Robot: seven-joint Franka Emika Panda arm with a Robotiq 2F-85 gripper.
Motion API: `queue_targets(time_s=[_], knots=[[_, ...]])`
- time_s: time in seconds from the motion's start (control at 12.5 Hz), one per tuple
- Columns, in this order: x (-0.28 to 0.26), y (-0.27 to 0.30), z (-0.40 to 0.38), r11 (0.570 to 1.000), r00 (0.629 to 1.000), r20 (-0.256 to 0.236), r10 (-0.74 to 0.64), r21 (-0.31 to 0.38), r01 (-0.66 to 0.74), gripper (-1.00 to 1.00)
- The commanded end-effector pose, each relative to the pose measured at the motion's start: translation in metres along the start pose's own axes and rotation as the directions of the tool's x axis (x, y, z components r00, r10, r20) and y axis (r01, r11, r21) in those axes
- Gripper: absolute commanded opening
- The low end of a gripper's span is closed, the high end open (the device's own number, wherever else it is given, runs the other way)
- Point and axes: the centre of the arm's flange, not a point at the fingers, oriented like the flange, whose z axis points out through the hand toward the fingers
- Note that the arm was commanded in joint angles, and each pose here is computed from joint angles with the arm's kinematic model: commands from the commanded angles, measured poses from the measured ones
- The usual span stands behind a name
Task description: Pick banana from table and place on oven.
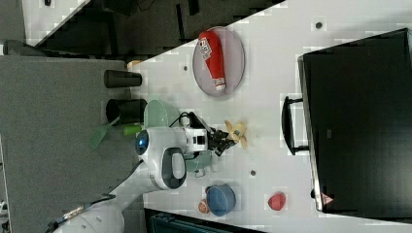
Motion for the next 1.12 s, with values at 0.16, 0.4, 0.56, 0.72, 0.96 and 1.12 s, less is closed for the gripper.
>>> queue_targets(time_s=[0.16,0.4,0.56,0.72,0.96,1.12], knots=[[0.024,-0.013,-0.096,0.990,0.991,-0.118,0.058,0.135,-0.042,-0.50],[0.023,-0.007,-0.178,0.988,0.986,-0.150,0.070,0.150,-0.047,-0.50],[0.023,0.001,-0.234,0.989,0.985,-0.149,0.082,0.134,-0.062,-0.50],[0.021,0.013,-0.287,0.992,0.987,-0.127,0.096,0.096,-0.084,-0.50],[0.022,0.036,-0.360,0.992,0.989,-0.084,0.125,0.044,-0.122,-0.50],[0.032,0.054,-0.397,0.988,0.986,-0.059,0.154,0.026,-0.152,-0.50]])
